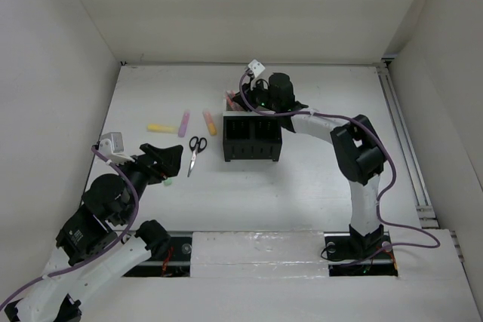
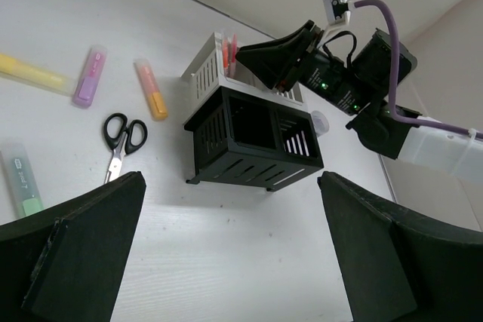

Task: Sort the stationery into containers
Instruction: Place the stationery into the container, then grab a piece of stationery with the right arm

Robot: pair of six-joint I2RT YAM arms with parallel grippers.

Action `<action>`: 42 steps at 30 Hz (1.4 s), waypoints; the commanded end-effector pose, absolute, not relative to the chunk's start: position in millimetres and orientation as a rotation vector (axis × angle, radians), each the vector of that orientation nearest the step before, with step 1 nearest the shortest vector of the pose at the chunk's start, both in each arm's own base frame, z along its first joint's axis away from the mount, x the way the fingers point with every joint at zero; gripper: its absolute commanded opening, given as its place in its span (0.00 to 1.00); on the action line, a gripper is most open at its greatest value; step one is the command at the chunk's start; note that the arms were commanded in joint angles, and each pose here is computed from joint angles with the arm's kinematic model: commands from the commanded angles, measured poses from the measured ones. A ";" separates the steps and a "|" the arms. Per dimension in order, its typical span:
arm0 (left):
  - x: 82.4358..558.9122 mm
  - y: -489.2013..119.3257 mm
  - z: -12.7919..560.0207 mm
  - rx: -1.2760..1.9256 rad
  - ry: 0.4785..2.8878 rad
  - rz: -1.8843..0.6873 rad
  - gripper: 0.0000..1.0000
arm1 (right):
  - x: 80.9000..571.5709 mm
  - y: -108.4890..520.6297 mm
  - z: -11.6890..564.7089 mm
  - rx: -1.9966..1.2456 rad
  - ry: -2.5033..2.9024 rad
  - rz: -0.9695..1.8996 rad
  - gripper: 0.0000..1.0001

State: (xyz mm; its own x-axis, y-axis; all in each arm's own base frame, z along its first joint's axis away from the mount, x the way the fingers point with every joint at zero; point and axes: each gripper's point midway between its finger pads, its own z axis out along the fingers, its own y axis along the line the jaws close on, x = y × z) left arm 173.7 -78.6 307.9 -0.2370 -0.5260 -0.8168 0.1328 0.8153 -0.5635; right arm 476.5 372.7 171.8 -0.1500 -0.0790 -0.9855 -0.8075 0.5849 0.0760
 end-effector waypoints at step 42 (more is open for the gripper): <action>227.3 -91.2 246.7 -0.479 1.984 -0.239 1.00 | 411.4 116.9 221.4 0.162 1.960 0.168 1.00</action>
